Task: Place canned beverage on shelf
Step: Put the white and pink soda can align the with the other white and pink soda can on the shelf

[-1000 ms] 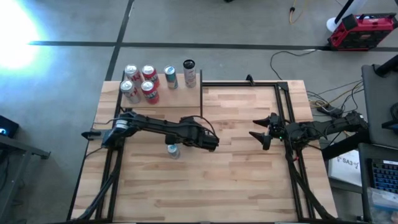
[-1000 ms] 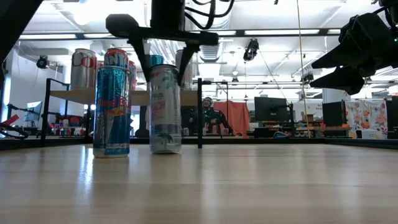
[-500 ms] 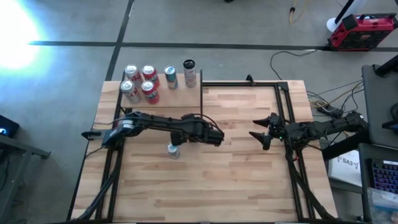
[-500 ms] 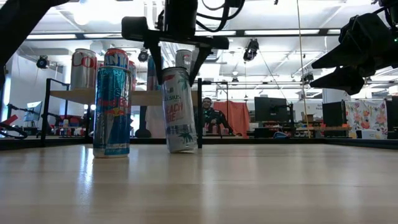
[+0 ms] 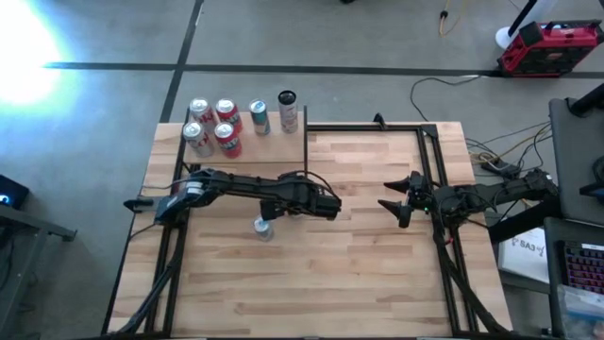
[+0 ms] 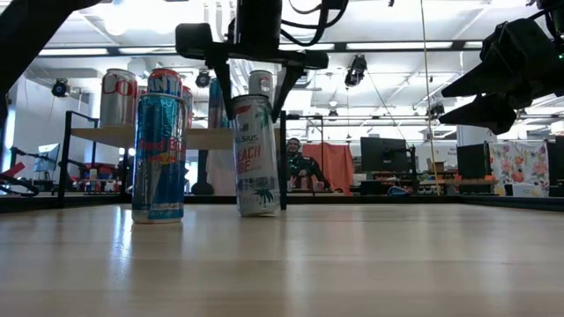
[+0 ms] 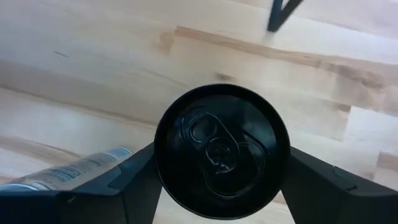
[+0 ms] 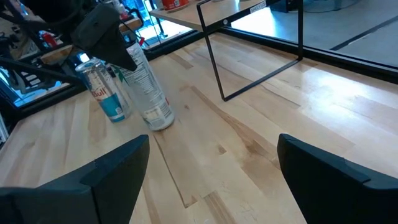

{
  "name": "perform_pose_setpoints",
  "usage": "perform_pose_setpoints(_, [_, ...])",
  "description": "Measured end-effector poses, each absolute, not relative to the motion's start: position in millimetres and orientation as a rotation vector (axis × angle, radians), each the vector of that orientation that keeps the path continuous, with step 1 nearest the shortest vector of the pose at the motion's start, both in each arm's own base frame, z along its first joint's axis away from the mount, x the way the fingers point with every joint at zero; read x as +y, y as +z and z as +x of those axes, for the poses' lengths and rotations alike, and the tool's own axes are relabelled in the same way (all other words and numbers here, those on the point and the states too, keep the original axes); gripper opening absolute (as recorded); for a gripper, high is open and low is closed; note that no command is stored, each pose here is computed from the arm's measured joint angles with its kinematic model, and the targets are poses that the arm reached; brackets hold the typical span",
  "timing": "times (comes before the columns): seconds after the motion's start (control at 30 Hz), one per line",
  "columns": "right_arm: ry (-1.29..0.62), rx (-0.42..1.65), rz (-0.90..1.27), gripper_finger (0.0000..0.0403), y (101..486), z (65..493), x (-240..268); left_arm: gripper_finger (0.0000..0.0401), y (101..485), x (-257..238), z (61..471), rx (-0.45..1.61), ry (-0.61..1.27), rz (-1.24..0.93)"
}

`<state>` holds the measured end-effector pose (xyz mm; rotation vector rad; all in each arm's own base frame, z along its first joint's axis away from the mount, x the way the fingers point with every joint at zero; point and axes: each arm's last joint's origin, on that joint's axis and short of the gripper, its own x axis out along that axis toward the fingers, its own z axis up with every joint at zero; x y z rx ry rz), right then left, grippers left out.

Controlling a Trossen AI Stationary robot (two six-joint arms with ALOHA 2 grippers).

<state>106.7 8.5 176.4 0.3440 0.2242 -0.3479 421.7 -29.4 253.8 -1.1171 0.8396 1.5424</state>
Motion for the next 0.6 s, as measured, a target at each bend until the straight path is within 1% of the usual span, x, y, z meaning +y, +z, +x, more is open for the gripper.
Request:
perform_pose_setpoints(0.13, [-0.348, 0.224, 0.344, 0.0336, 176, 107, 8, 0.0290, 251, -30, 428, 0.855, 1.501, -1.147])
perform_pose_setpoints(0.4, [-0.348, 0.224, 0.344, 0.0336, 176, 107, 9, 0.0353, 251, -31, 424, 0.898, 1.488, -1.069])
perform_pose_setpoints(0.5, [-0.348, 0.224, 0.344, 0.0336, 176, 107, 8, 0.0376, 255, -35, 424, 0.921, 1.431, -0.989])
perform_pose_setpoints(0.6, [-0.348, 0.224, 0.344, 0.0336, 176, 107, 8, 0.0395, 259, -45, 423, 0.903, 1.377, -0.864])
